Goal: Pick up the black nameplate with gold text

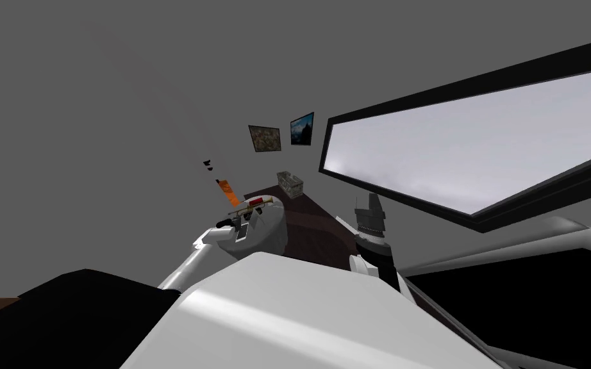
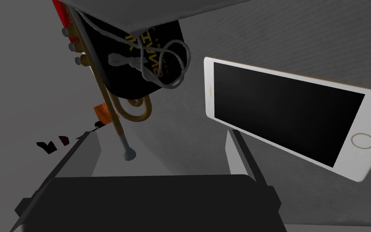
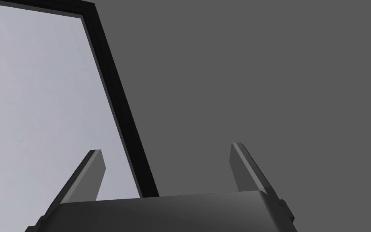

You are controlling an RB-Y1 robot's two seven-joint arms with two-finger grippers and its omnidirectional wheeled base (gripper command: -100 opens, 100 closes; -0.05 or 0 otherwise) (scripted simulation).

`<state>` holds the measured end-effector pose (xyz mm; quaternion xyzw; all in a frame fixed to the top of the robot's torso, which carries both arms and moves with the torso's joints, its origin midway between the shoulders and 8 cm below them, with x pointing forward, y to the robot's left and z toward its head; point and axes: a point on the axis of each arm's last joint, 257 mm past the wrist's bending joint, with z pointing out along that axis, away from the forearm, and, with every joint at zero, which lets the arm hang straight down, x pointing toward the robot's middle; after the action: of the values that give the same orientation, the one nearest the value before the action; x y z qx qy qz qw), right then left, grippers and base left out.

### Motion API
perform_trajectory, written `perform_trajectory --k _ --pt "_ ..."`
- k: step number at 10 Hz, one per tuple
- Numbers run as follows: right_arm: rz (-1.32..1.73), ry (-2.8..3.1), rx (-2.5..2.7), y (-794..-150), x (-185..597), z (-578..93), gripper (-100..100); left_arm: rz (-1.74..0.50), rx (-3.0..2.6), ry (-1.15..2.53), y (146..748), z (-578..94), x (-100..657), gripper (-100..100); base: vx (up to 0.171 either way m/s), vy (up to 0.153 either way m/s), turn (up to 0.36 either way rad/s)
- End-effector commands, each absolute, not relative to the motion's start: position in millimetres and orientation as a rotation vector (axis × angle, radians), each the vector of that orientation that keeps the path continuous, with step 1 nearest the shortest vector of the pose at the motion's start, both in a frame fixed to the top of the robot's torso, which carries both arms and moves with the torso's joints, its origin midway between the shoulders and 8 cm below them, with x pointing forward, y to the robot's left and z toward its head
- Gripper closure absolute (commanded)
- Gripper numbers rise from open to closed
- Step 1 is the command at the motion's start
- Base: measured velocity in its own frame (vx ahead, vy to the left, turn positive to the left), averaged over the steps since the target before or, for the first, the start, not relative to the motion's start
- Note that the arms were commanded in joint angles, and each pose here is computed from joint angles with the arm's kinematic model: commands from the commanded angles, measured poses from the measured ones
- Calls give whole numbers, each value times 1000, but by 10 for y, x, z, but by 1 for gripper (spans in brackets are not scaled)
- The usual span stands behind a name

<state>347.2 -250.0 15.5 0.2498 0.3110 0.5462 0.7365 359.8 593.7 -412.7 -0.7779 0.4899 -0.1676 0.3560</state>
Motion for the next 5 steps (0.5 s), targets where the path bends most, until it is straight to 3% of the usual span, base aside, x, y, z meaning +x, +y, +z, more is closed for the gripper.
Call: perform_trajectory --k 1,5 --pt "1200 683 549 -2500 3472 155 0 -379 -2069 1238 6151 -4135 3497 -100 -10 -21 -184" --pt "1200 683 549 -2500 3472 155 0 -270 -2184 1205 6383 -4315 3177 -100 -15 -22 -122"
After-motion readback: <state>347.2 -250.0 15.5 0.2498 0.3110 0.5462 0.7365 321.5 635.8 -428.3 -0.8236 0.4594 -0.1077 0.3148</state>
